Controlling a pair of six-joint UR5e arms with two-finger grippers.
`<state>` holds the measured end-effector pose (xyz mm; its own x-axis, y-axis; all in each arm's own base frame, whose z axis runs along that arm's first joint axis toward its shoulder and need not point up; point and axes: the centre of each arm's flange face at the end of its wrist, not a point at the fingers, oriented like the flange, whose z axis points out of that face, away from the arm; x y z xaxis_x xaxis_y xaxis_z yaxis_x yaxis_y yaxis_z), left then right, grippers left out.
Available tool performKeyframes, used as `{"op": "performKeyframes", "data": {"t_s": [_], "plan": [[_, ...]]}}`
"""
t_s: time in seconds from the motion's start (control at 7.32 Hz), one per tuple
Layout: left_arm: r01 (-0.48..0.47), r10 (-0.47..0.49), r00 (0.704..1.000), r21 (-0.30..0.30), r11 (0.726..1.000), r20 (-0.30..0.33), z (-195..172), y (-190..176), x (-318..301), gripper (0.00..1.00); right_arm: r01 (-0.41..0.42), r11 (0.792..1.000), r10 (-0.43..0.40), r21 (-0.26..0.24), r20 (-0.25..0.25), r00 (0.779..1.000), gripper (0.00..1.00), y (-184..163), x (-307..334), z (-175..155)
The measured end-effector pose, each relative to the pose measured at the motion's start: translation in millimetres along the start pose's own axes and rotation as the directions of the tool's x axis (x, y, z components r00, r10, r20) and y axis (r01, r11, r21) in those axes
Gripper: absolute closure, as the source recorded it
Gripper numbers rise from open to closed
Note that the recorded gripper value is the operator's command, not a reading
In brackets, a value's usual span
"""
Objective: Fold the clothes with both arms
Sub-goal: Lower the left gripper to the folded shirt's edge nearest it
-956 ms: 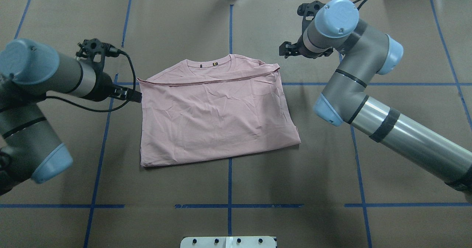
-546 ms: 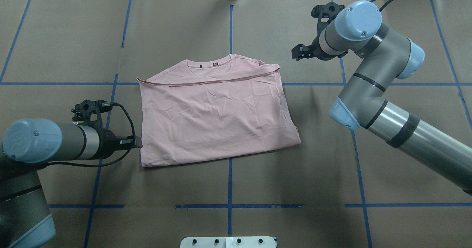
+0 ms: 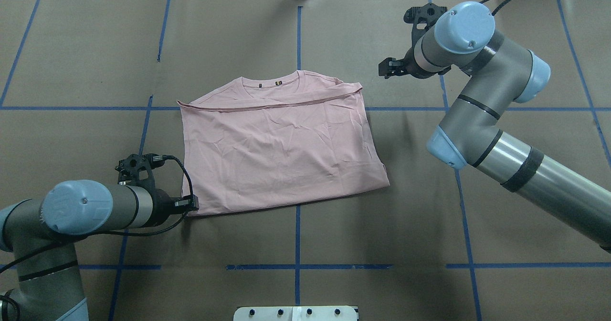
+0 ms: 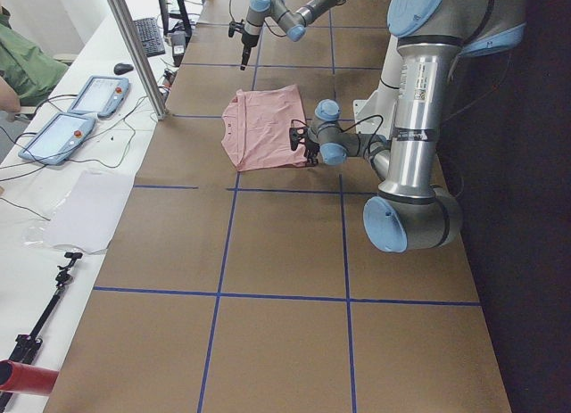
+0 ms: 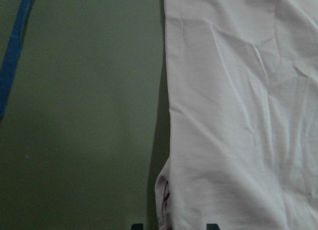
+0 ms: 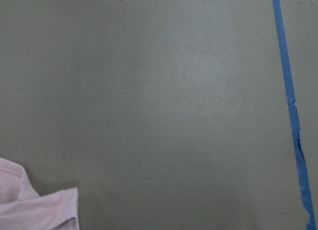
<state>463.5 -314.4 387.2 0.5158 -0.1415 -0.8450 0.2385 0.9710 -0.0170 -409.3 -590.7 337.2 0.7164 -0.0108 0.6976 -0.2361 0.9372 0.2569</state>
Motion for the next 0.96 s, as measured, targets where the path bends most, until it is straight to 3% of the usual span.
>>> {"op": "performKeyframes", "data": {"t_s": [0.14,0.68,0.96], "plan": [[0.0,0.0,1.0,-0.003,1.0,-0.002,3,2,3,1.0,-0.001,1.0,0.001,0.0,0.0,1.0,0.0,0,0,0],[-0.011,0.011,1.0,-0.003,1.0,-0.012,-4,3,6,1.0,-0.002,1.0,0.002,0.001,-0.002,1.0,0.0,0,1,0],[-0.085,0.085,0.996,0.021,0.996,0.004,-7,-13,-5,1.0,-0.004,1.0,0.004,-0.001,-0.002,1.0,0.0,1,0,1]]}}
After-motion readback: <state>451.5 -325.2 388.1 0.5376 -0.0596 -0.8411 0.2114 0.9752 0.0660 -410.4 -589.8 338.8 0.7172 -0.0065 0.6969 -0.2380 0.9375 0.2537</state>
